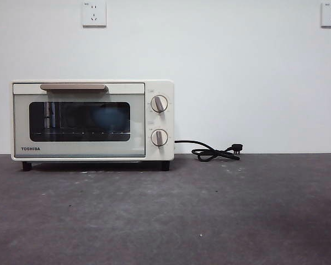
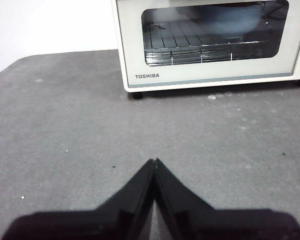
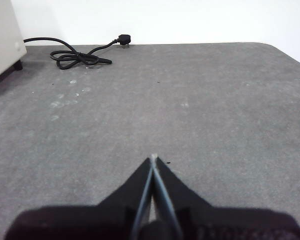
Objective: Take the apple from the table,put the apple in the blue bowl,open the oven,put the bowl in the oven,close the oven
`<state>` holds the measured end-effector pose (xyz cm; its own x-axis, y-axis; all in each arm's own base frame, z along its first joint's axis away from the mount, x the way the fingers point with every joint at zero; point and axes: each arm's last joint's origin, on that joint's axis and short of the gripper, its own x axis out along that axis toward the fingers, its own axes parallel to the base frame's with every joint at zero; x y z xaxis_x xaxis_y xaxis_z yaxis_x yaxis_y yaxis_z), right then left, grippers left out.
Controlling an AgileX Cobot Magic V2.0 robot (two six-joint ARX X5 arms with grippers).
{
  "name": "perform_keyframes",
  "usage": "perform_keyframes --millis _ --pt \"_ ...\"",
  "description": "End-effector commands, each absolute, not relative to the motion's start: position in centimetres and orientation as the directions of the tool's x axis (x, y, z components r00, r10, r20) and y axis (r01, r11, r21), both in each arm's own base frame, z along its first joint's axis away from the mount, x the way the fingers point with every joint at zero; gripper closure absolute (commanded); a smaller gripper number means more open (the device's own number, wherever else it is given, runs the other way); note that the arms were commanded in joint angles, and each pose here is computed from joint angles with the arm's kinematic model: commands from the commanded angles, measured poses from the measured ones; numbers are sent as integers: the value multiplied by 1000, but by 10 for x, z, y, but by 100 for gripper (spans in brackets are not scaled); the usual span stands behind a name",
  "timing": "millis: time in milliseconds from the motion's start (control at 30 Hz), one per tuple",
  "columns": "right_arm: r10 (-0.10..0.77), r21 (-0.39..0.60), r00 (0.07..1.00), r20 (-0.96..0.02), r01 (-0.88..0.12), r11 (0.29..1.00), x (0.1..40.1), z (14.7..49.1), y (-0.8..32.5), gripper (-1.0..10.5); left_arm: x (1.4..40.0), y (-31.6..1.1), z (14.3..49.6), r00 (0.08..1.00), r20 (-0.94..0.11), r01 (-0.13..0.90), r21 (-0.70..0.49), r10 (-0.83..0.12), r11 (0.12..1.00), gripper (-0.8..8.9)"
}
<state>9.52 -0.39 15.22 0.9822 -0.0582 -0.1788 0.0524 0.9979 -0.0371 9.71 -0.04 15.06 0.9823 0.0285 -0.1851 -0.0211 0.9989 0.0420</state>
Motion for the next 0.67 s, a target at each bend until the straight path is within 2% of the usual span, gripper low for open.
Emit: perform_keyframes --millis 33,667 --pt "-57 12 982 -181 61 998 96 150 -4 946 98 -1 148 982 -187 -16 52 25 999 817" --pt "-65 19 982 -180 69 997 96 150 -4 946 98 -1 148 982 -187 -16 52 25 999 817"
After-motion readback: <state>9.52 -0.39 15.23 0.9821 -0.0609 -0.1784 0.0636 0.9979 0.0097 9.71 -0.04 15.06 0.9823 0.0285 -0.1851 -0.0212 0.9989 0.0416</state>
